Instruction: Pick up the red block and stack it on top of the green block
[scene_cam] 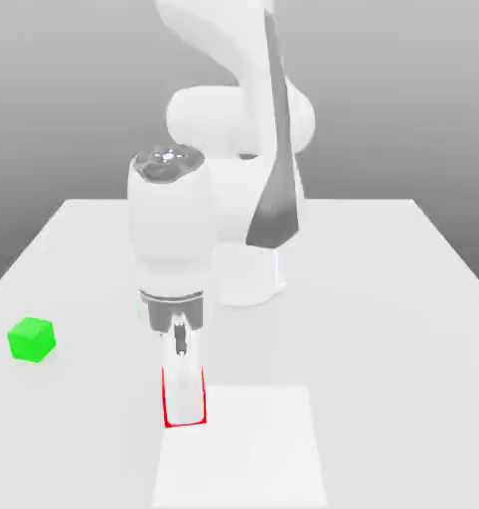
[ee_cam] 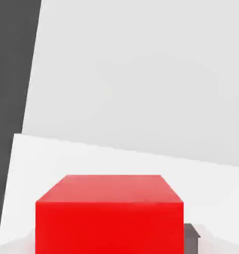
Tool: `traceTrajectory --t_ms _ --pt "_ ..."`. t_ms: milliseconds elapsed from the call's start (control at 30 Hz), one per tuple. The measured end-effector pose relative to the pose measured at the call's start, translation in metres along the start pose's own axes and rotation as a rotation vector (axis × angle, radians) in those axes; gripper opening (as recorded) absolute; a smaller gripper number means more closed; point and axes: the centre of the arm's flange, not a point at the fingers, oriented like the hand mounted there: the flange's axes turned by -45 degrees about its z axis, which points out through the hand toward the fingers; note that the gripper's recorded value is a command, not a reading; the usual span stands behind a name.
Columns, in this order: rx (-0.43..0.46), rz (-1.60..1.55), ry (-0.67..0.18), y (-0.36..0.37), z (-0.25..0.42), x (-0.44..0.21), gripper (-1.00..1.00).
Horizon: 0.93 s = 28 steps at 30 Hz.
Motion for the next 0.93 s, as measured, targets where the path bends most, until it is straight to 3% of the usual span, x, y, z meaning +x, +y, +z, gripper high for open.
traceTrajectory --t_ms 500,633,833,867,933 --pt "-0.001 1.050 0.002 0.132 -0.024 0.201 -1.00" --pt "-0.001 1.306 0.001 0.178 -0.028 0.233 -1.00" --pt "0.000 1.344 -0.001 0.183 0.027 0.236 -1.00" --pt "0.000 1.345 0.000 0.183 0.033 0.236 1.00" --pt "0.000 1.345 0.000 0.183 0.033 0.236 1.00"
